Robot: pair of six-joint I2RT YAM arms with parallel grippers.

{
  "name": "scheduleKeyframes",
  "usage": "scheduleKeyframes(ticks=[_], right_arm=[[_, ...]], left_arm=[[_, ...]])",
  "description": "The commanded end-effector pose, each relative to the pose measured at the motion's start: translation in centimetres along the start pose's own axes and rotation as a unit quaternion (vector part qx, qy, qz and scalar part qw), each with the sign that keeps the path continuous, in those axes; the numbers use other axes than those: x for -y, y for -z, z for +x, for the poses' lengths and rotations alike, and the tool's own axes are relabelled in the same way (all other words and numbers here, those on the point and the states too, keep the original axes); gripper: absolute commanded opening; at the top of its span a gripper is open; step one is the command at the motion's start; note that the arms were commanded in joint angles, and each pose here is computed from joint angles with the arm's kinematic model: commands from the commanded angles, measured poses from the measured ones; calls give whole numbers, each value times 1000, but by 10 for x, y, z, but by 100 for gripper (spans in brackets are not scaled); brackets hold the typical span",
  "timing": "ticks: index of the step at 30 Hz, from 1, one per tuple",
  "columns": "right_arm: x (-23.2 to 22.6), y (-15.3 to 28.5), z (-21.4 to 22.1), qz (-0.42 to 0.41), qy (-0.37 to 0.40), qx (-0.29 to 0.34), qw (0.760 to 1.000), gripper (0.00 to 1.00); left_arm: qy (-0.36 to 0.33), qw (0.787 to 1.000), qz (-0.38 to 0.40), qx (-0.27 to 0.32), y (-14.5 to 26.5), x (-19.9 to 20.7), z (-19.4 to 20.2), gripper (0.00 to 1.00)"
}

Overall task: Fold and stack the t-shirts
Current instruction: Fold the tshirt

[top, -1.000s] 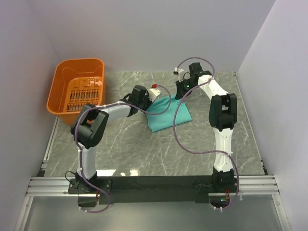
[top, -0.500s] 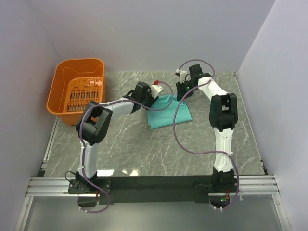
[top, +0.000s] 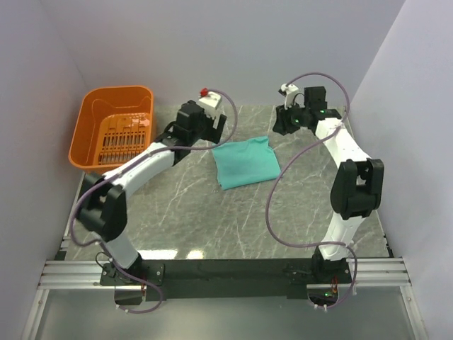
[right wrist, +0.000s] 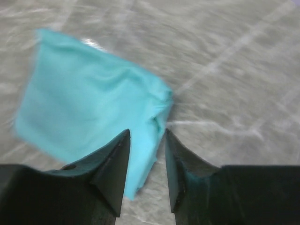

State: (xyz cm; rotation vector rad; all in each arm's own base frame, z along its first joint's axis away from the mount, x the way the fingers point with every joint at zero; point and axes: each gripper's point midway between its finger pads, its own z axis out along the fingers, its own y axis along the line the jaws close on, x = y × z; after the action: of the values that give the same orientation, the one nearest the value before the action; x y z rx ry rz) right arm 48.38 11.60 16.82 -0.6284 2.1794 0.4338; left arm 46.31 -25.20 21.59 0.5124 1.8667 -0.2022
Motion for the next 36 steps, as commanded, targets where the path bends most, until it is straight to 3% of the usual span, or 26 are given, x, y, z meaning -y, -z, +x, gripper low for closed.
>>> scheduleKeyframes(ticks=[1,3,5,6,10,18,25,30,36], right_arm=[[-66,13,18,-194,39,-6,980,33],[-80,-6,34,-214,39,-55,975,15],[-79,-24,33,-210,7,-78,974,9],[-80,-30,31,-209,-2,-82,974,4],[-57,-65,24,-161,-53,-97,981,2],[-30,-99,38,-93,-99,-122,983,0],[29,-117,26,56,-139,-105,983,0],[65,-114,21,138,-145,-99,975,0],[64,-90,22,135,-130,-95,978,1]], left_arm=[[89,992,81,-30,24,31,17,88],[118,983,133,-42,26,53,27,80],[151,970,183,-59,21,75,33,74],[158,966,194,-67,17,80,36,65],[190,953,211,-107,-18,95,55,50],[198,946,209,-148,-59,103,93,49],[208,943,198,-171,-71,98,122,49],[211,944,194,-164,-73,91,119,50],[210,950,189,-130,-69,84,89,57]])
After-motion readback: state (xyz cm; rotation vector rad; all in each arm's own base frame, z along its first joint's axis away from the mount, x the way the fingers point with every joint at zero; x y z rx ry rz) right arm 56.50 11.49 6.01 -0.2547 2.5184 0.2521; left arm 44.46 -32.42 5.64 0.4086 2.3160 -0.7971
